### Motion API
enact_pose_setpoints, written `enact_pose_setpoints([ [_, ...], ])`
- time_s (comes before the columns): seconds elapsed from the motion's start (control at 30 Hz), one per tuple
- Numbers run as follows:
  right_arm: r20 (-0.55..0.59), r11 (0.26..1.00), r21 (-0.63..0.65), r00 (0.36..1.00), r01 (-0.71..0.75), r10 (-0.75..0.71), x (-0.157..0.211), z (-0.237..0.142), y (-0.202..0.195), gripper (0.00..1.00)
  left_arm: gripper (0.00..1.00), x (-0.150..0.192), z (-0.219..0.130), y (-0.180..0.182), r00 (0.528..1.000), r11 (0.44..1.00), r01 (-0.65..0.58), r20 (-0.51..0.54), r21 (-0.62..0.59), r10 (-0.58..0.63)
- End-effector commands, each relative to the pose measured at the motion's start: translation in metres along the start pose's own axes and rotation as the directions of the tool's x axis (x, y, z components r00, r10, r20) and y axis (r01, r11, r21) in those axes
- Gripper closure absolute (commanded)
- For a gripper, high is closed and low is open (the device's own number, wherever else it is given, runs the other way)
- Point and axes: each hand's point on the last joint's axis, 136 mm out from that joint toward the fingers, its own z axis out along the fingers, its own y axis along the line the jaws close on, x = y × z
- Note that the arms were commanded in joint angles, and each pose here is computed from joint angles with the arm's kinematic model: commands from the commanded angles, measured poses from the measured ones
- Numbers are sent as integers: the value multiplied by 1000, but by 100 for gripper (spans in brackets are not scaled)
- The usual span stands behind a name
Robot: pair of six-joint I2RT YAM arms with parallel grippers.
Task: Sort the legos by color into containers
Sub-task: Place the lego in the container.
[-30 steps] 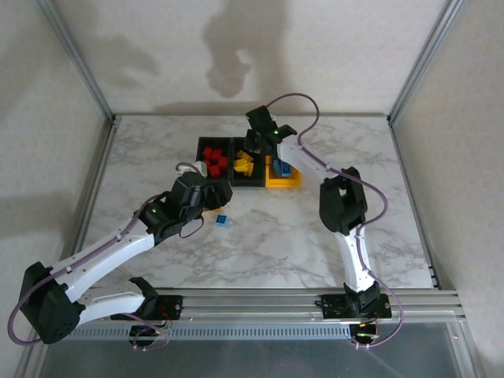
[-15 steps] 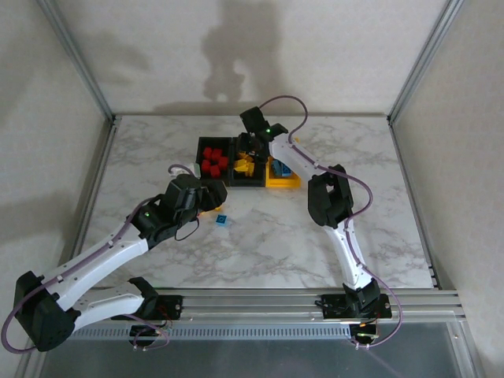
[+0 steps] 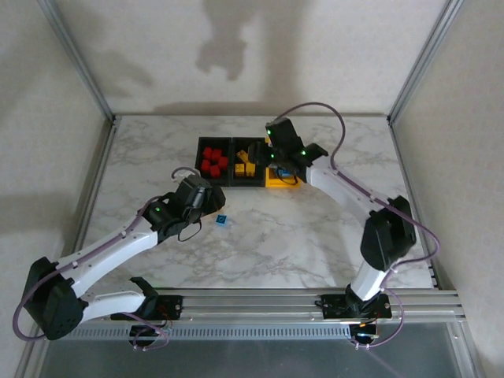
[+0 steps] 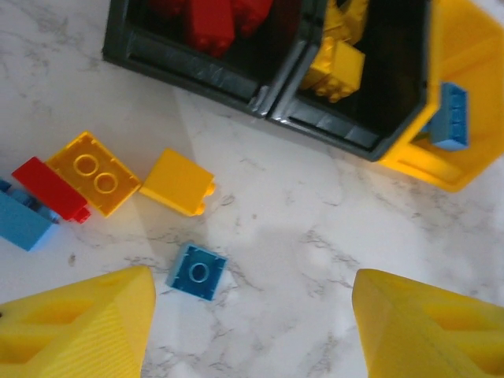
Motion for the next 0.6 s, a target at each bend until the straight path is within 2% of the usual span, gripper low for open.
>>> enact_pose_setpoints([
  [0.0,-29,1000,-8,1000,-5,5,31,-10,-11,42,31,4,14,17,999,995,-32,-41,-97,28],
  [0.17,-50,998,36,997,-60,61,77,-34,-46,40,24,6,43,22,985,975,-144,-120,-168,124],
  [0.3,-63,990,86,992,-108,113,108,-50,-73,40,23,13,71,30,954,931,-264,-208,-254,214],
  [0.57,-23,977,170,991,-128,134,121,-78,-100,38,23,9,107,32,926,885,-349,-255,-306,277],
])
